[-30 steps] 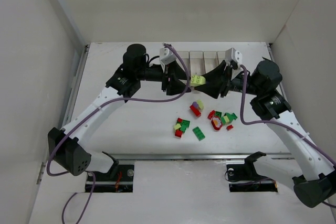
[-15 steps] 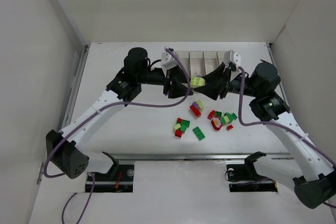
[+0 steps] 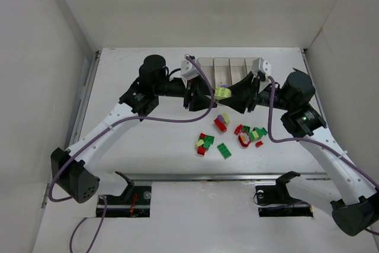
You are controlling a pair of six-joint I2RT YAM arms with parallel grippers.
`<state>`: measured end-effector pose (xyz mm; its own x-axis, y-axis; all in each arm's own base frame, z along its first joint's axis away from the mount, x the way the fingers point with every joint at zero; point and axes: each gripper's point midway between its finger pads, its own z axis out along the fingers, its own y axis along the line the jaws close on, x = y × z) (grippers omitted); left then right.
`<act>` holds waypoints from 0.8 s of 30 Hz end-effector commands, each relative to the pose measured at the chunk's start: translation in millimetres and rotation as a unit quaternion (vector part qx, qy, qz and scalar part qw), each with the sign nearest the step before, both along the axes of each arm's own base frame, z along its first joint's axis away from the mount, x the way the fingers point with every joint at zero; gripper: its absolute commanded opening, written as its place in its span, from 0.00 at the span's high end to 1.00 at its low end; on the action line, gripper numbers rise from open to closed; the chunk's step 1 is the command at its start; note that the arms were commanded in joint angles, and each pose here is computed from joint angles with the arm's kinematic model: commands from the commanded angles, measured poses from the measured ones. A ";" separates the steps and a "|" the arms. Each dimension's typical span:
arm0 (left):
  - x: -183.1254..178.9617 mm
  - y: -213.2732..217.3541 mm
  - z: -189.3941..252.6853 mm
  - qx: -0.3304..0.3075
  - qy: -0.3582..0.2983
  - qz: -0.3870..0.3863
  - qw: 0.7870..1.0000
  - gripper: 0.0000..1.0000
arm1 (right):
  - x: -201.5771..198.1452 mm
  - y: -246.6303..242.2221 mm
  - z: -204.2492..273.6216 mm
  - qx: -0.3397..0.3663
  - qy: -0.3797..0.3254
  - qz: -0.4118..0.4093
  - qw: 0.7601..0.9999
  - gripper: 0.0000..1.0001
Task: Sort the legos into containers by color
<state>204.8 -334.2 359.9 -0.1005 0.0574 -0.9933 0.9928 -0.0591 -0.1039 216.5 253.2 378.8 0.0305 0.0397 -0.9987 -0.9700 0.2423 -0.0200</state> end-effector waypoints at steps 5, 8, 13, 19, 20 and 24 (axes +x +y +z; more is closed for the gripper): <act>-8.1 2.0 18.9 -0.030 -0.020 -0.011 0.999 0.62 | -4.0 0.5 18.7 0.014 -0.046 0.004 0.999 1.00; -8.1 1.0 27.3 -0.043 -0.024 -0.011 0.999 0.67 | -4.4 0.6 18.6 0.015 -0.041 0.004 0.999 1.00; -7.8 0.9 28.8 -0.046 -0.028 -0.011 0.998 0.61 | -4.4 0.6 18.6 0.015 -0.041 0.004 0.999 1.00; -9.4 -4.0 22.3 -0.043 -0.013 -0.022 0.999 0.61 | -2.6 4.6 17.3 0.013 -0.037 0.009 0.999 1.00; -11.0 -3.8 22.2 -0.043 -0.013 -0.026 0.999 0.61 | -2.6 4.6 17.3 0.013 -0.037 0.009 0.999 1.00; -10.9 -3.9 18.5 -0.040 -0.009 -0.026 0.999 0.72 | -1.0 4.3 17.5 0.014 -0.037 0.004 0.999 1.00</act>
